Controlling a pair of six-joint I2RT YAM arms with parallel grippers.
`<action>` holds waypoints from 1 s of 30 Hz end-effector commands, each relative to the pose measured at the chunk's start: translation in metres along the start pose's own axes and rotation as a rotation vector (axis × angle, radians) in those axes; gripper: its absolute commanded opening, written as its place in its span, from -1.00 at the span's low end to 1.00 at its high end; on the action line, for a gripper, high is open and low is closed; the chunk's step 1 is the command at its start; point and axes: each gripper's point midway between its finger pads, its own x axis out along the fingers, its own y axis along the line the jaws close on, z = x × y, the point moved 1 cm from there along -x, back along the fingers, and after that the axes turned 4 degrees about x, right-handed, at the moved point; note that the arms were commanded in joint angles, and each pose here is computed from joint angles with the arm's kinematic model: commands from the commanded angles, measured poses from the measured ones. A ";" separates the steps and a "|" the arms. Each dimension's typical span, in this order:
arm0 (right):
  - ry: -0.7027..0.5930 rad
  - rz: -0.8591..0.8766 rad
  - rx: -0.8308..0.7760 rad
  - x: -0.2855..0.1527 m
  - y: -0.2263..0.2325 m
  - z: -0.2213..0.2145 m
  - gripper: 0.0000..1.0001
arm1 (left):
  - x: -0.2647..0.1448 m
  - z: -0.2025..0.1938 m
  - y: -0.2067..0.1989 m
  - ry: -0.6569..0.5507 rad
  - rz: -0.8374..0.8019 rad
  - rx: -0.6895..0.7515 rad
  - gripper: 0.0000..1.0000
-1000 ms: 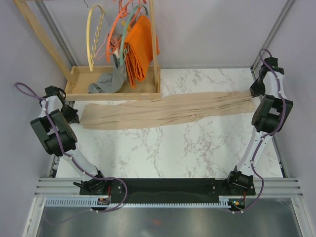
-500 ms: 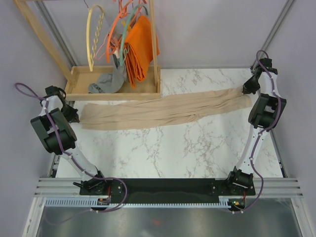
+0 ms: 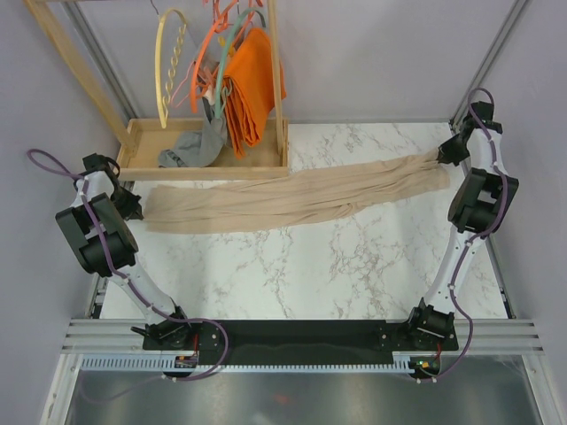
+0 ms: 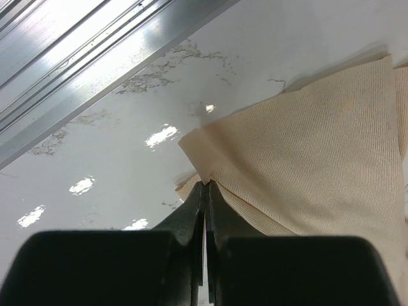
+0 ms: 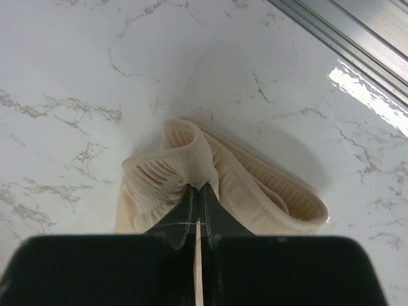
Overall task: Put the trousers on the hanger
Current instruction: Fold the trousers at the center of the board.
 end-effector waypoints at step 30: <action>0.005 0.221 -0.085 -0.057 0.043 -0.010 -0.15 | -0.036 -0.019 -0.022 -0.037 -0.110 -0.026 0.25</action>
